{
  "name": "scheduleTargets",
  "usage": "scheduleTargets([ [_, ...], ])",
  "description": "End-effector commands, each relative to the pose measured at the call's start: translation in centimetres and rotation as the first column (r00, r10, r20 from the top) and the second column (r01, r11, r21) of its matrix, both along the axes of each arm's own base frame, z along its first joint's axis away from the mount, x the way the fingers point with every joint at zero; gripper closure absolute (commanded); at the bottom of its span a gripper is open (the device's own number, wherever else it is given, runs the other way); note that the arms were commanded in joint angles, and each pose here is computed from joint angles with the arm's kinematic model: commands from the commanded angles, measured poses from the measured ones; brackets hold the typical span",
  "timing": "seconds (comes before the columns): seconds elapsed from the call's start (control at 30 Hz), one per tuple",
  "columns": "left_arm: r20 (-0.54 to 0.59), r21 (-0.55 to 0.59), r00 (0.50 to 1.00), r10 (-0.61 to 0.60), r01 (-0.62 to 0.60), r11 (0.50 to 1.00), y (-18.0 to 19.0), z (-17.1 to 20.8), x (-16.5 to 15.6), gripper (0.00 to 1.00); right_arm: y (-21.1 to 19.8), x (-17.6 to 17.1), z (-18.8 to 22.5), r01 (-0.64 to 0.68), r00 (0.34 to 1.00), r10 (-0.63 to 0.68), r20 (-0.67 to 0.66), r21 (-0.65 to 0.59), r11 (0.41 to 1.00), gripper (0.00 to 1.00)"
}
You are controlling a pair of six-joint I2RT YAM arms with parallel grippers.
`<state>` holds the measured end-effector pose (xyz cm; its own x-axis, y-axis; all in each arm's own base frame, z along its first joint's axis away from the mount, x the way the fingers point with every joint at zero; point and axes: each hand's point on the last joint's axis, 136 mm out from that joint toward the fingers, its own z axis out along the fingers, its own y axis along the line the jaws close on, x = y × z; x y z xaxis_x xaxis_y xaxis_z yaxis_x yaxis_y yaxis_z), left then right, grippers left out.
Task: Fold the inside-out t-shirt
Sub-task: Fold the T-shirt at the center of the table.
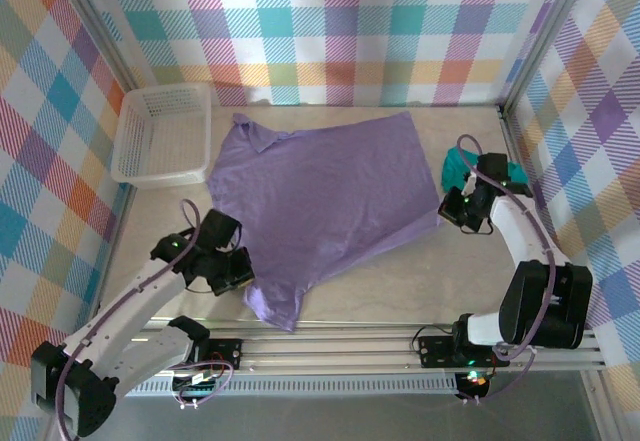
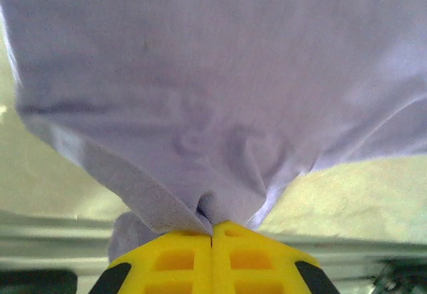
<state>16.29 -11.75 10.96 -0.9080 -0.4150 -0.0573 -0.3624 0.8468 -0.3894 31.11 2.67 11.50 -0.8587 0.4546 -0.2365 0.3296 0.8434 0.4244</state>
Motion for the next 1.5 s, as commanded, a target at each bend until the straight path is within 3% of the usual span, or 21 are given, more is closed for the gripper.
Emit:
scheduleTargets([
  [0.0, 0.054, 0.013, 0.998, -0.019, 0.018, 1.0, 1.3, 1.8, 1.9, 1.0, 0.6, 1.3, 0.8, -0.038, 0.999, 0.038, 0.016, 0.028, 0.999, 0.97],
  [0.33, 0.126, 0.017, 0.992, 0.016, -0.018, 1.0, 4.2, 4.7, 7.9, 1.0, 0.9, 4.9, 0.0, -0.057, 0.998, 0.056, 0.004, 0.012, 0.998, 0.95],
  [0.63, 0.168, 0.005, 0.982, 0.088, -0.09, 0.996, 5.8, 5.0, 12.5, 1.0, 0.3, 7.0, -2.0, -0.052, 0.998, 0.051, -0.032, -0.026, 0.998, 0.94],
  [1.47, 0.183, 0.014, 0.975, 0.129, -0.134, 0.991, 7.7, 5.1, 17.8, 1.0, -0.1, 10.4, -3.8, -0.05, 0.998, 0.047, -0.05, -0.046, 0.998, 0.95],
])
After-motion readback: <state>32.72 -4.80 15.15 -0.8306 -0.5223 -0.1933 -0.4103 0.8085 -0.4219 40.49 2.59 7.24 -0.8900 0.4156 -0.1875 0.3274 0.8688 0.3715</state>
